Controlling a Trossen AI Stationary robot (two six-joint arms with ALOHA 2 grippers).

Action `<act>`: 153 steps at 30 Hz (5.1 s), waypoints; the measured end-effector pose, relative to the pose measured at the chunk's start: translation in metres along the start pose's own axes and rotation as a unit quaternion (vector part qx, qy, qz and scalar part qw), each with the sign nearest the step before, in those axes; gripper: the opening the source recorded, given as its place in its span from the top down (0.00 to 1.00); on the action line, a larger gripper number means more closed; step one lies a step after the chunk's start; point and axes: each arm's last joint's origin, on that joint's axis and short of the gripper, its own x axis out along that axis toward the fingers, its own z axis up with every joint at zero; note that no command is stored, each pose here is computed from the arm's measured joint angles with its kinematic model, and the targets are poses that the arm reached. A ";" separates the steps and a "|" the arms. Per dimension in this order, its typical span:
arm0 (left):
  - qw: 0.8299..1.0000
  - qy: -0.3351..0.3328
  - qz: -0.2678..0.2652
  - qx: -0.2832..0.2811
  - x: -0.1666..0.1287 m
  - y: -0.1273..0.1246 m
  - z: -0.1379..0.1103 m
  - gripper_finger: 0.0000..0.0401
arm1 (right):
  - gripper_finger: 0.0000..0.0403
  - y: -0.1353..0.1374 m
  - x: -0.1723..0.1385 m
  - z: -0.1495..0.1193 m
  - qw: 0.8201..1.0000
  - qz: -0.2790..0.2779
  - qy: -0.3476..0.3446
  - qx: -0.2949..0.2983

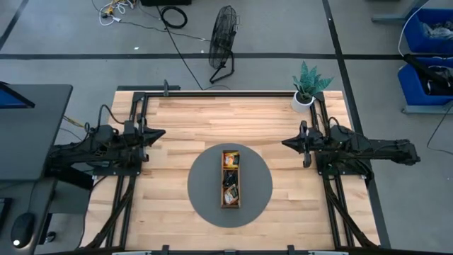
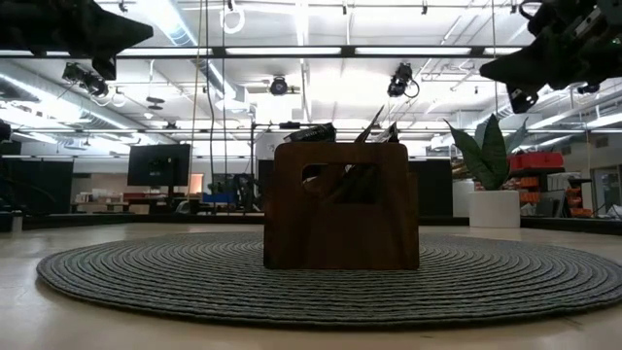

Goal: Pick & Place Tea
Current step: Return to Home Position

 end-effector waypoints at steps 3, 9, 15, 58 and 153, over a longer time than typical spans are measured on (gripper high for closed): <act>1.000 0.010 0.000 0.002 0.001 0.000 -0.003 1.00 | 1.00 0.000 -0.007 0.001 1.000 0.000 -0.010 -0.002; 1.000 0.022 -0.002 0.004 0.000 0.000 -0.005 1.00 | 1.00 -0.001 -0.014 -0.009 1.000 -0.001 -0.027 -0.004; 0.999 0.044 -0.001 0.011 0.000 0.000 -0.009 1.00 | 1.00 -0.005 -0.008 -0.031 1.000 -0.001 -0.027 0.014; 0.998 0.055 -0.016 0.032 0.012 0.001 -0.072 0.96 | 0.92 -0.006 -0.007 -0.034 0.997 -0.004 -0.041 -0.069; 0.998 0.055 -0.017 0.035 0.012 0.001 -0.072 0.95 | 0.92 -0.006 -0.007 -0.034 0.997 -0.004 -0.041 -0.068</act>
